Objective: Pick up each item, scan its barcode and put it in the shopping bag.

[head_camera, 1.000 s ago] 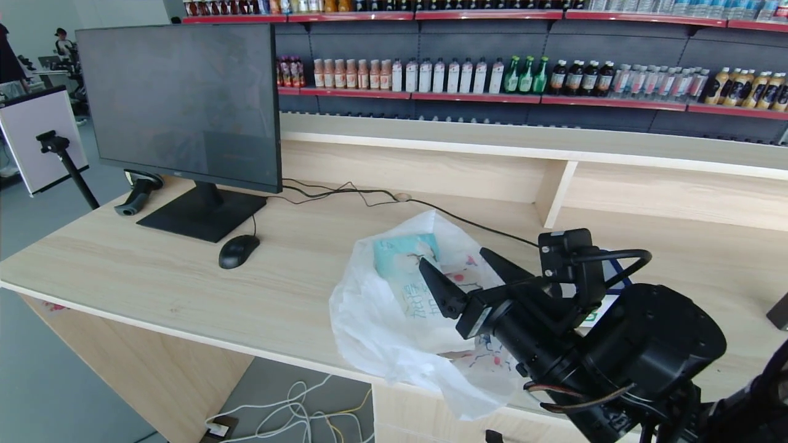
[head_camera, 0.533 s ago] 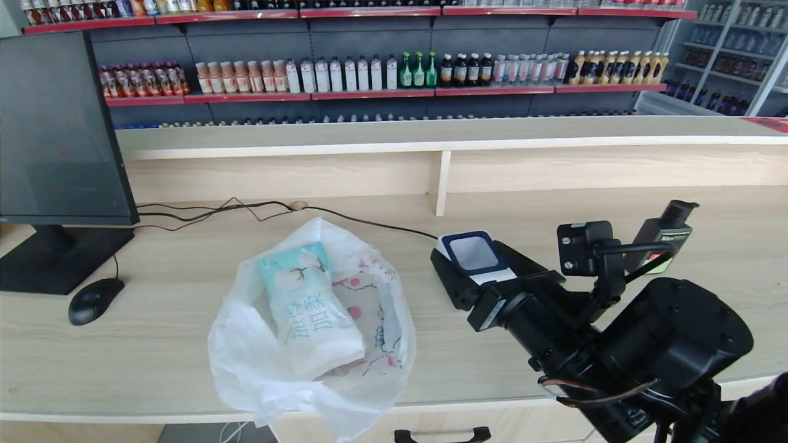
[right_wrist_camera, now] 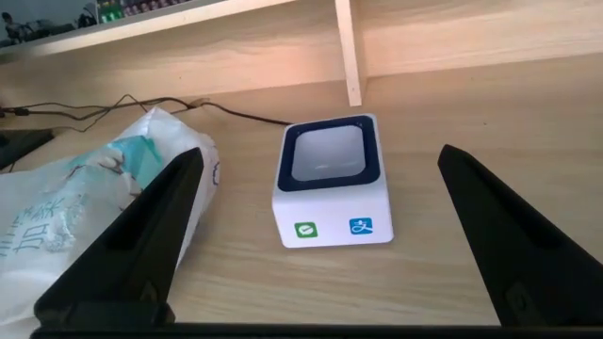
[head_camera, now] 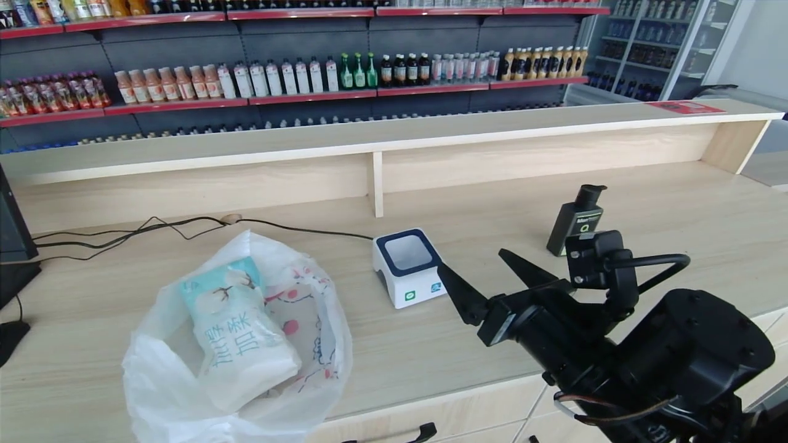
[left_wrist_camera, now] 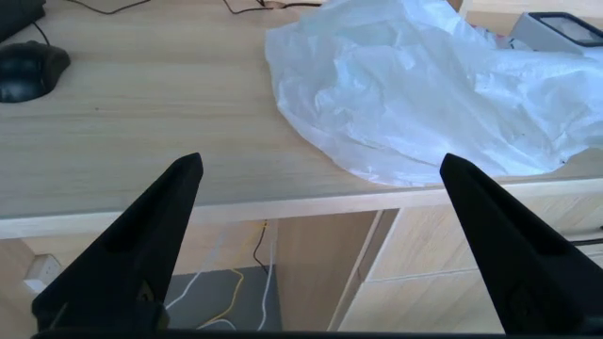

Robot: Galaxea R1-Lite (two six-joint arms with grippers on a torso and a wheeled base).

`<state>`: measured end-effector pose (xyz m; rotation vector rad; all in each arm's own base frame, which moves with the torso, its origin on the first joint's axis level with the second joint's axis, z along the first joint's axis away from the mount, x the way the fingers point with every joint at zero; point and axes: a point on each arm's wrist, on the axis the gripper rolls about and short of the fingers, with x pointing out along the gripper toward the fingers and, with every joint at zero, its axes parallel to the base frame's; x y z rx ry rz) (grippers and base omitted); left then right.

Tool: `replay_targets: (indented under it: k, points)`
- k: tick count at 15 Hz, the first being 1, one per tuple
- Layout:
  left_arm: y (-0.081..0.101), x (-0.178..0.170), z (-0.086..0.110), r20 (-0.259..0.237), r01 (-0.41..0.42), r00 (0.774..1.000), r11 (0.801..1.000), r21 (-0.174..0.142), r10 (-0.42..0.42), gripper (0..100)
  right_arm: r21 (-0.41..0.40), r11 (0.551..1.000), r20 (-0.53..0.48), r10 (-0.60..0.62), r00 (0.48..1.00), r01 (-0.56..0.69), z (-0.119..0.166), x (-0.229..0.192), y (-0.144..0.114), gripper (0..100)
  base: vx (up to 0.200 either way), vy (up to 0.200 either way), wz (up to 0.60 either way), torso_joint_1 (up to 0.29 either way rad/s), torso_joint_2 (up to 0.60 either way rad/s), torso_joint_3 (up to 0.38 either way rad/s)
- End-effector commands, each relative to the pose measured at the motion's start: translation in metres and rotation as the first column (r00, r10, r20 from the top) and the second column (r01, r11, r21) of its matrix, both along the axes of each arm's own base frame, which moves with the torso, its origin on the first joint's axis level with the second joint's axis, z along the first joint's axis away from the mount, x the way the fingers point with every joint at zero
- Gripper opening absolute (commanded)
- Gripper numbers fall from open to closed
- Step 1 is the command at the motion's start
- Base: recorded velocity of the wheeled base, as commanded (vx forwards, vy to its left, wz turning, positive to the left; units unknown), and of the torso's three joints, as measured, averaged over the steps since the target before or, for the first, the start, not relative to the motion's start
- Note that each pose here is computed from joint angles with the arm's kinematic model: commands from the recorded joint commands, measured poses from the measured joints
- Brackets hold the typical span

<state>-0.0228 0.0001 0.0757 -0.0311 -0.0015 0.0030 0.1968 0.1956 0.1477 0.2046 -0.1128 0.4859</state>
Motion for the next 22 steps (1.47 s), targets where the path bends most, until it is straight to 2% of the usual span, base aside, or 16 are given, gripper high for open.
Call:
replay_targets:
  k: [1, 3, 22]
  points:
    - [0.0000, 0.0001, 0.0001, 0.000, -0.003, 1.000, 1.000, -0.007, 0.003, 100, 0.006, 1.000, 0.007, -0.002, 1.000, 0.002, 0.0035, -0.0040, -0.0048, 100, 0.000, 0.000, 0.00, 0.000, 0.00, 0.000]
    - [0.0000, 0.0000, 0.0004, 0.005, -0.005, 1.000, 1.000, -0.021, 0.005, 100, 0.006, 1.000, 0.007, -0.002, 1.000, 0.002, 0.0043, -0.0065, -0.0074, 100, 0.000, -0.100, 0.00, 0.004, 0.00, 0.001]
    - [0.0000, 0.0001, 0.0003, 0.002, -0.005, 1.000, 1.000, -0.021, 0.005, 100, 0.000, 1.000, 0.009, -0.001, 1.000, 0.001, 0.0047, -0.0091, -0.0102, 100, 0.000, -0.200, 0.00, 0.002, 0.00, 0.002]
